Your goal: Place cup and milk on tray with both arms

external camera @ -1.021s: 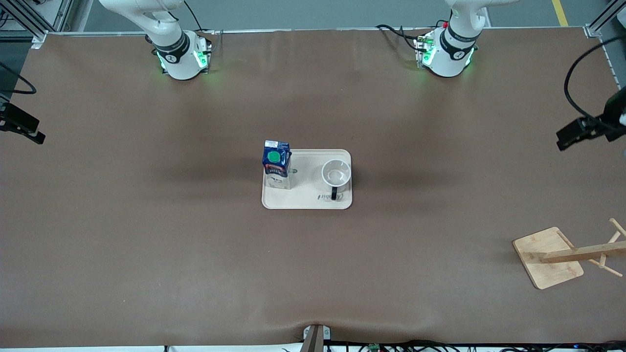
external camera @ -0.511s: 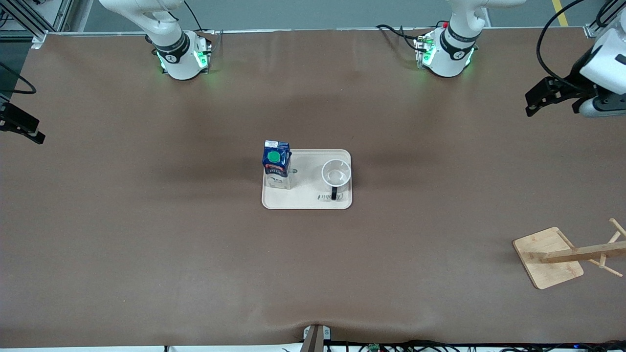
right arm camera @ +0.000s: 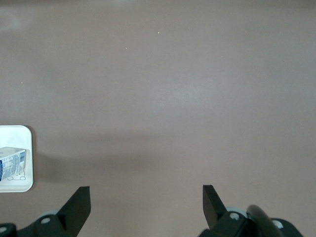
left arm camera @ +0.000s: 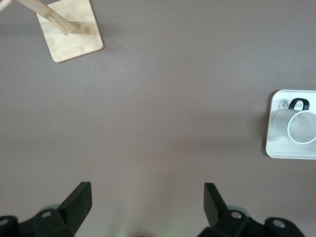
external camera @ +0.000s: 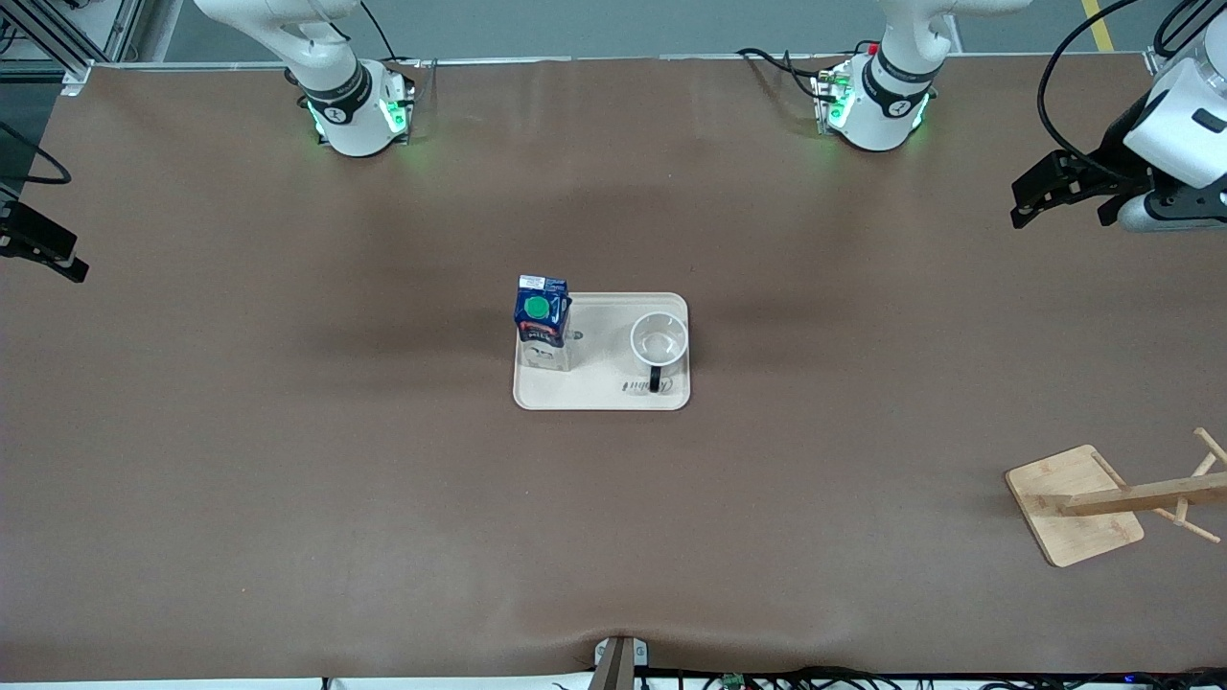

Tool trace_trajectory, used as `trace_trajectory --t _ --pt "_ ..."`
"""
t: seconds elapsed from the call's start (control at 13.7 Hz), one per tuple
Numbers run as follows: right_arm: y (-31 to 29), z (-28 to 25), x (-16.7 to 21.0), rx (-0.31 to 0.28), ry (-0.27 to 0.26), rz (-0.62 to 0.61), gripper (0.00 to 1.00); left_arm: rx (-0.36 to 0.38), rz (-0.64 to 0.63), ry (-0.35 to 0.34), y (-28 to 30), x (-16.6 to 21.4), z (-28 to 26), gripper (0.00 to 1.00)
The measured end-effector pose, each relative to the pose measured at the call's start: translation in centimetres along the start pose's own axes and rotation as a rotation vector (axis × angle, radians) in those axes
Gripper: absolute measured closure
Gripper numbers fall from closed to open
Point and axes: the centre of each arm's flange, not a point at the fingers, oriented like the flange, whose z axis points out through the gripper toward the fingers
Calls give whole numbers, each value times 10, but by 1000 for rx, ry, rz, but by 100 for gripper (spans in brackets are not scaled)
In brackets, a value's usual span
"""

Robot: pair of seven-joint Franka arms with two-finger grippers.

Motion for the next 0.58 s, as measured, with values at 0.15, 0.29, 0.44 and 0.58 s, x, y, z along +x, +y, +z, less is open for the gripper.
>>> trace_trajectory --t 0.15,0.29,0.44,0.58 --pt "0 0 0 0 0 0 0 -1 -2 3 -1 2 0 0" --pt "0 0 0 0 0 0 0 -1 -3 6 -1 5 0 0" --pt "0 0 0 0 0 0 0 -1 -3 6 -1 6 0 0" --pt "0 0 0 0 0 0 0 -1 -3 7 -1 6 0 0"
